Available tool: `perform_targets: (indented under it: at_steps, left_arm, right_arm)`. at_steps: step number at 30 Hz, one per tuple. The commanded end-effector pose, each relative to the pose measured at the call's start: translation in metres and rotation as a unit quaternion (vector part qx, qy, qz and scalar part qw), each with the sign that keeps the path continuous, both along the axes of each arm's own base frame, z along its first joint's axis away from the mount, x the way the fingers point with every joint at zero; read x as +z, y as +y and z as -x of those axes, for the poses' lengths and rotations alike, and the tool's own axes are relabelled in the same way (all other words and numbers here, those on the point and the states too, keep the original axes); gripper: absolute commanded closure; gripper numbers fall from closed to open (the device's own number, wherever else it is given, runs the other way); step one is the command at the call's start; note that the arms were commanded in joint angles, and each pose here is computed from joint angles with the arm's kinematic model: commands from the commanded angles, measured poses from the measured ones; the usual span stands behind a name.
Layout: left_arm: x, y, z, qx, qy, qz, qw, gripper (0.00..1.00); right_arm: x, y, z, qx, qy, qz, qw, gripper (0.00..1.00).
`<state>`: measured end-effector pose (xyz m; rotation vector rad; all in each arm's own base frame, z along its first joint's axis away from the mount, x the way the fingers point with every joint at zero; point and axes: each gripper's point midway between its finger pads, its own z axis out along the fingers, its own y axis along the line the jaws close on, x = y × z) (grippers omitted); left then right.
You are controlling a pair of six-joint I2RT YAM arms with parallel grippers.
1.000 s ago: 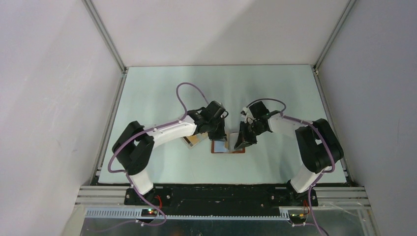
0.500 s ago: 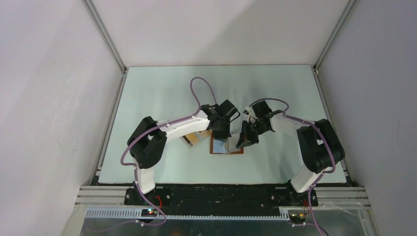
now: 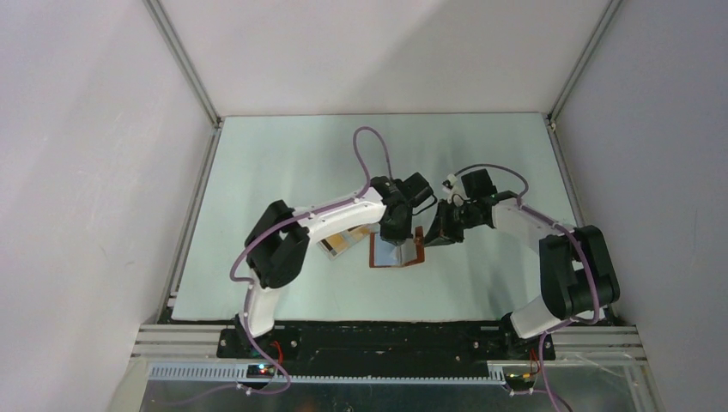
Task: Put the credit cards into the card holder
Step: Insert the credit card into the card holder.
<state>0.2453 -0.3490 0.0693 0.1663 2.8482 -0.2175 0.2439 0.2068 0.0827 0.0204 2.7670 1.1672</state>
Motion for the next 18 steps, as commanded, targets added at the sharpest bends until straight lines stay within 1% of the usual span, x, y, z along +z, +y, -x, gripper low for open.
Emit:
perform_targets:
  at_steps: [1,8,18]
  left_arm:
    - [0.003,0.003,0.001,-0.006,-0.007,-0.038,0.999,0.99]
    - [0.003,0.005,0.005,-0.019,-0.001,-0.064,0.998,1.00]
    - [0.009,0.032,0.017,-0.026,0.001,-0.141,0.990,1.00]
  right_arm:
    - [0.006,-0.005,0.001,-0.009,-0.006,-0.011,1.000,0.95]
    - [0.004,-0.012,0.000,-0.027,-0.002,-0.014,1.000,0.95]
    - [0.006,-0.013,-0.001,-0.029,-0.005,-0.016,0.999,0.95]
